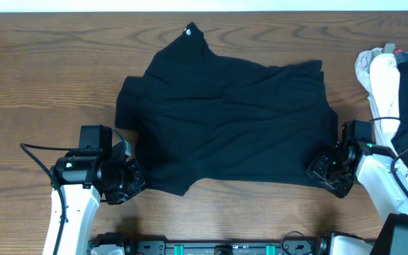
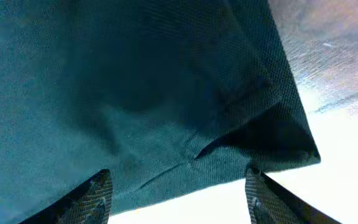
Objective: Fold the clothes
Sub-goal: 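Grasp the shirt's bottom hem corners with left and right grippers, then lift the bottom hem with both grippers and fold it up toward the collar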
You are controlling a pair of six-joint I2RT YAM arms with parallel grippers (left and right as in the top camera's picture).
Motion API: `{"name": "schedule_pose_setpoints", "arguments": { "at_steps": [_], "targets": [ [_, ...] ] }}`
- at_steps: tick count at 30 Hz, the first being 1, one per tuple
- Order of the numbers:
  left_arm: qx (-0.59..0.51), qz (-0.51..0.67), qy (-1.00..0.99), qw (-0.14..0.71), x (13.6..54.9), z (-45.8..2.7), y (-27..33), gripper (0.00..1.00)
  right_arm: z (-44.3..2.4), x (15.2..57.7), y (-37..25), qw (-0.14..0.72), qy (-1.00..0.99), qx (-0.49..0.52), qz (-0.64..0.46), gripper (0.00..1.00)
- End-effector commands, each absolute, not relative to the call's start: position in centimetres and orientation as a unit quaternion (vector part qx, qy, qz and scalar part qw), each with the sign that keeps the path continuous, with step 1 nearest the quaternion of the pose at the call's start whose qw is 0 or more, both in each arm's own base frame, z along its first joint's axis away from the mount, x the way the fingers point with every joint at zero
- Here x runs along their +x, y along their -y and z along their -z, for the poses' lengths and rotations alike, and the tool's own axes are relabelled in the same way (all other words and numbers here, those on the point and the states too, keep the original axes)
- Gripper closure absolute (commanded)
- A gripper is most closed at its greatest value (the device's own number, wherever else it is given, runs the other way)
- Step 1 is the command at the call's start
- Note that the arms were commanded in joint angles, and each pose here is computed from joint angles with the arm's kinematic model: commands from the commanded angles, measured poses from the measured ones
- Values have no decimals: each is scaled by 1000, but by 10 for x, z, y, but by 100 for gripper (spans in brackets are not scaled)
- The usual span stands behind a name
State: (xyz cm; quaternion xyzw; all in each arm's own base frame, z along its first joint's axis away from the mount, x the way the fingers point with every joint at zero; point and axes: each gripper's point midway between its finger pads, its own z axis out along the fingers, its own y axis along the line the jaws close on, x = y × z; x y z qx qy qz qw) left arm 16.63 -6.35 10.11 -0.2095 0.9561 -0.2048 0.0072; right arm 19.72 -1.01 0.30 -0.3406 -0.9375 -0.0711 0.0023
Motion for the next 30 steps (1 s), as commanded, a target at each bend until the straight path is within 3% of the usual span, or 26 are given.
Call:
{"name": "schedule_pose_setpoints", "arguments": {
  "at_steps": [1, 5, 8, 11, 14, 16, 30],
  "targets": [
    [-204, 196, -959, 13, 166, -105, 61, 94, 6, 192, 17, 2, 921, -385, 51, 35],
    [-206, 195, -959, 7, 163, -105, 61, 94, 11, 189, 23, -5, 918, -395, 33, 43],
    [-207, 194, -959, 2, 161, -105, 61, 94, 11, 190, 23, -6, 918, -394, 34, 61],
    [-208, 194, -959, -2, 159, -105, 61, 94, 10, 191, 23, -8, 926, -376, 34, 86],
    [-208, 193, -959, -5, 158, -105, 61, 94, 7, 193, 20, -6, 934, -354, 45, 95],
    [-209, 196, -958, -9, 155, -106, 62, 94, 1, 193, 17, 1, 939, -339, 52, 99],
    [-240, 255, -936, 23, 139, -134, 78, 94, -67, 178, 9, 22, 949, -307, 64, 99]
  ]
}}
